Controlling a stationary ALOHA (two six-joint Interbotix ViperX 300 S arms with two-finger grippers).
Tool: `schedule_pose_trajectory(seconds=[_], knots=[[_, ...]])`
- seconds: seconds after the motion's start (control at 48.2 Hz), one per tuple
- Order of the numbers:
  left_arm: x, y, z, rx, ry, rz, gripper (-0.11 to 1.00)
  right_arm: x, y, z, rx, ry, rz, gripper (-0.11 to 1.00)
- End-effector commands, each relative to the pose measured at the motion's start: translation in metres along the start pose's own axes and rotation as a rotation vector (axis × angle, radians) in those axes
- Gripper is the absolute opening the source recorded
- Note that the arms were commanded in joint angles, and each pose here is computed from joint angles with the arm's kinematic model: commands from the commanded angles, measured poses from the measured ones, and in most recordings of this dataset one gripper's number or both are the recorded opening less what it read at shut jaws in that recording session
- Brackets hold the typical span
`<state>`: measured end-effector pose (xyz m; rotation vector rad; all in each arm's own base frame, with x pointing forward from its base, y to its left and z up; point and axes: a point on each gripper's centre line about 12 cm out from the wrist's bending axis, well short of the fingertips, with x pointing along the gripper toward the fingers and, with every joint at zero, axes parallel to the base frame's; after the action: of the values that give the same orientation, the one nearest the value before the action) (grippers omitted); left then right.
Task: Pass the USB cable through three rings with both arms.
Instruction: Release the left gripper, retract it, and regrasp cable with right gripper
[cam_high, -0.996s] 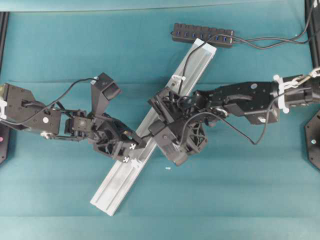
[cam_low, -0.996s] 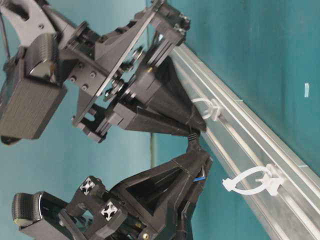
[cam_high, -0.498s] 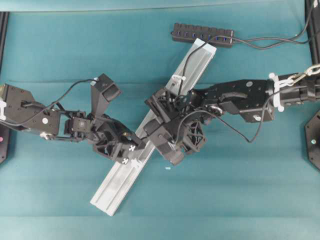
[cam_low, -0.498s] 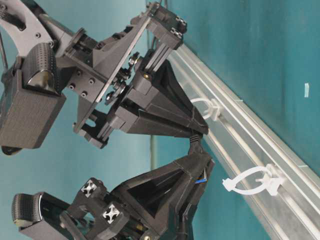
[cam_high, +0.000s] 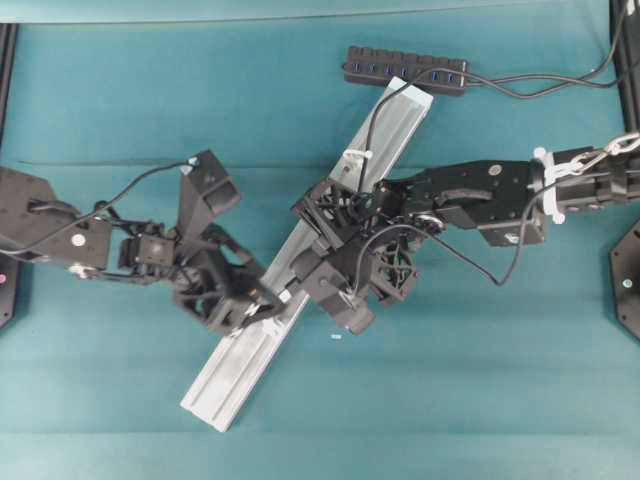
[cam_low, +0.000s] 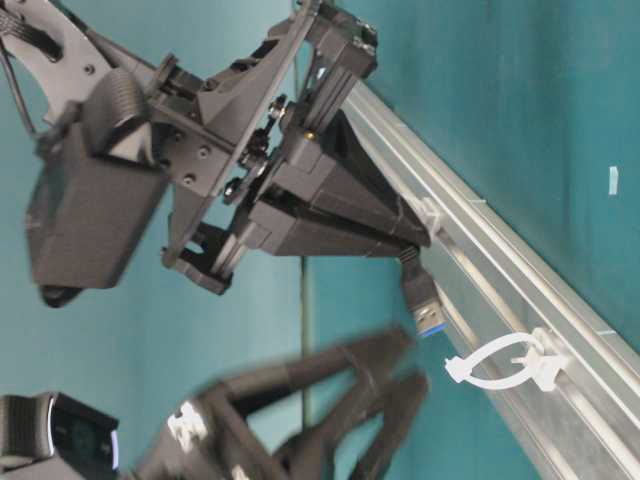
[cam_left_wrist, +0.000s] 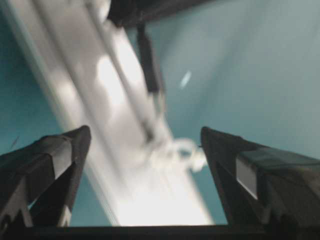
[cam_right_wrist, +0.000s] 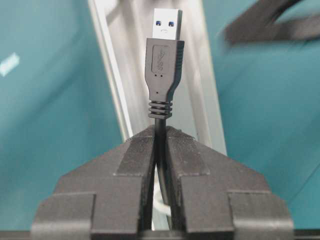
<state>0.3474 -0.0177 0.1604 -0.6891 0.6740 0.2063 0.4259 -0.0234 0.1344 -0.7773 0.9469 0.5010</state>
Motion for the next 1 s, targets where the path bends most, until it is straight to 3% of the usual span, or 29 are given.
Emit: schedule_pose_trajectory(seconds=[0.0, 0.208, 0.54, 0.976], knots=[[-0.039, -0.021, 0.015, 0.033, -0.038, -0.050, 0.95, 0.002, -0.001, 0.003, -0.022, 0.010, 0.000, 0.08], [-0.072, -0.029, 0.006, 0.065, -0.029, -0.084, 0.95, 0.010, 0.000, 0.010, -0.053, 0.013, 0.010, 0.08], [-0.092, -0.037, -0.023, 0.125, 0.011, -0.147, 0.94, 0.017, 0.007, 0.023, -0.082, 0.002, 0.023, 0.08], [-0.093, -0.039, -0.025, 0.119, 0.014, -0.155, 0.94, 0.026, 0.008, 0.045, -0.100, -0.024, 0.023, 0.08]])
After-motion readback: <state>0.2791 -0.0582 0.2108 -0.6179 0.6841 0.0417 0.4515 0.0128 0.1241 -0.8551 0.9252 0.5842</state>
